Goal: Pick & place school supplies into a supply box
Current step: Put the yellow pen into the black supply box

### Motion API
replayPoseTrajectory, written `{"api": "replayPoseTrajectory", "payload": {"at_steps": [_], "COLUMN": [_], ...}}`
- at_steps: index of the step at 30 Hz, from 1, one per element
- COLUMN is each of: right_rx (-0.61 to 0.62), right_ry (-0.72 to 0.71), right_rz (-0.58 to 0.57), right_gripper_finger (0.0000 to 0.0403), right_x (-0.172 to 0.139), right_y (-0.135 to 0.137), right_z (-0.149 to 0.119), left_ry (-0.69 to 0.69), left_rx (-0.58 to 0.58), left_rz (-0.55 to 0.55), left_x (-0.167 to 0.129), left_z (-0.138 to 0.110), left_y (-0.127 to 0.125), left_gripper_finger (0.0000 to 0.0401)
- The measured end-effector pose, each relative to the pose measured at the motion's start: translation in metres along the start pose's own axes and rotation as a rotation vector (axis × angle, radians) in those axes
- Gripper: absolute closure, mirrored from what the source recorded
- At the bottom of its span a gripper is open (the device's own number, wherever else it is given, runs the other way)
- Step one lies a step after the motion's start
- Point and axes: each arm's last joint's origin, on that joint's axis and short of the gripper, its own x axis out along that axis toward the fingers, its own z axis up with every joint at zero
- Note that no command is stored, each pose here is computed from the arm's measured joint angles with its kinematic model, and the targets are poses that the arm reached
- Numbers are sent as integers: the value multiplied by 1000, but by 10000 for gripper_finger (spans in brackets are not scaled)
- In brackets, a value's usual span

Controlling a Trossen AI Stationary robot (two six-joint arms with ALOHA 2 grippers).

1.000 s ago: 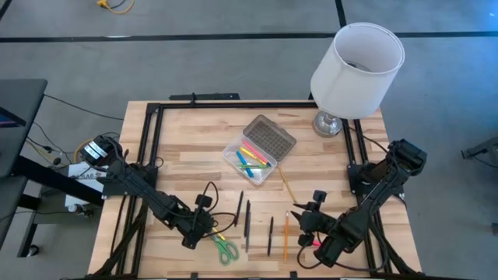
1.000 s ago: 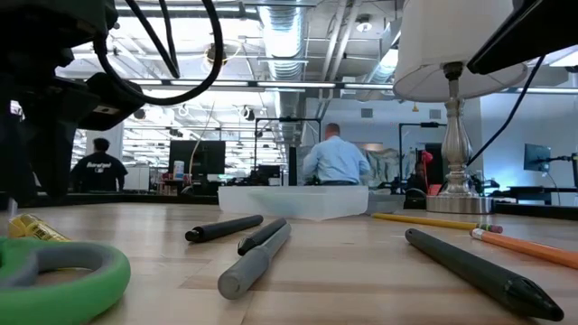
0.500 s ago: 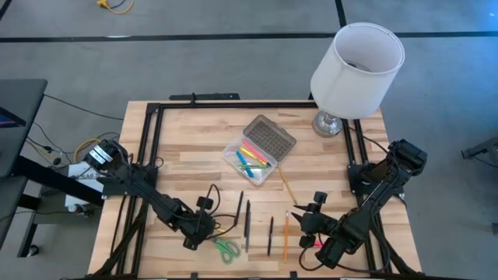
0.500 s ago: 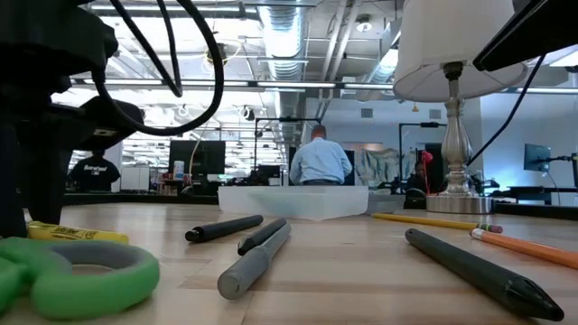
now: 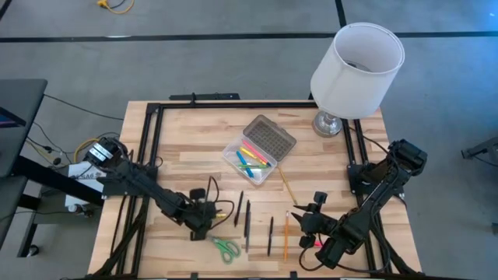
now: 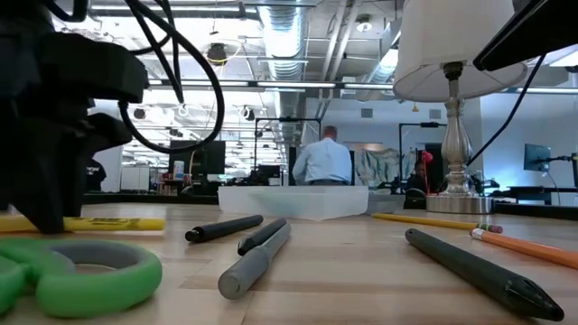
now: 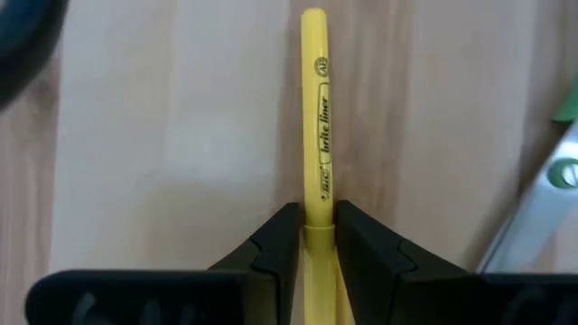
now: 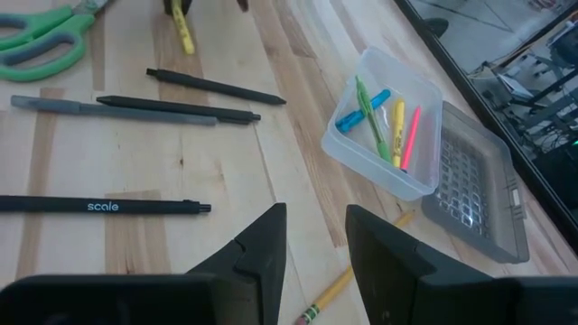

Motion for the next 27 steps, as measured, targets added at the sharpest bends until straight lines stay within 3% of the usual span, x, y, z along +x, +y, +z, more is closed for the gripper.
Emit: {"api": "replayPoseTrajectory", "payload": {"at_steps": [8, 15, 22, 27], "right_rx": [1, 5, 8, 10], "right_ry": [0, -1, -3, -3], "right_rz": [0, 2, 4, 6], "right_gripper_finger": [291, 291, 291, 291], "right_x": [0, 0, 0, 0], "right_y": [0, 0, 1, 1], "right_z": [0, 0, 0, 1], "left_ry": [10, -17, -53, -57], "left_rx": [-173, -187, -193, -216], "left_rz": [2, 14, 62, 66], "left_x": [2, 3, 4, 5], "left_z": [4, 6, 7, 7], "left_y": [7, 7, 10, 10], "left_gripper_finger": [331, 333, 377, 367]}}
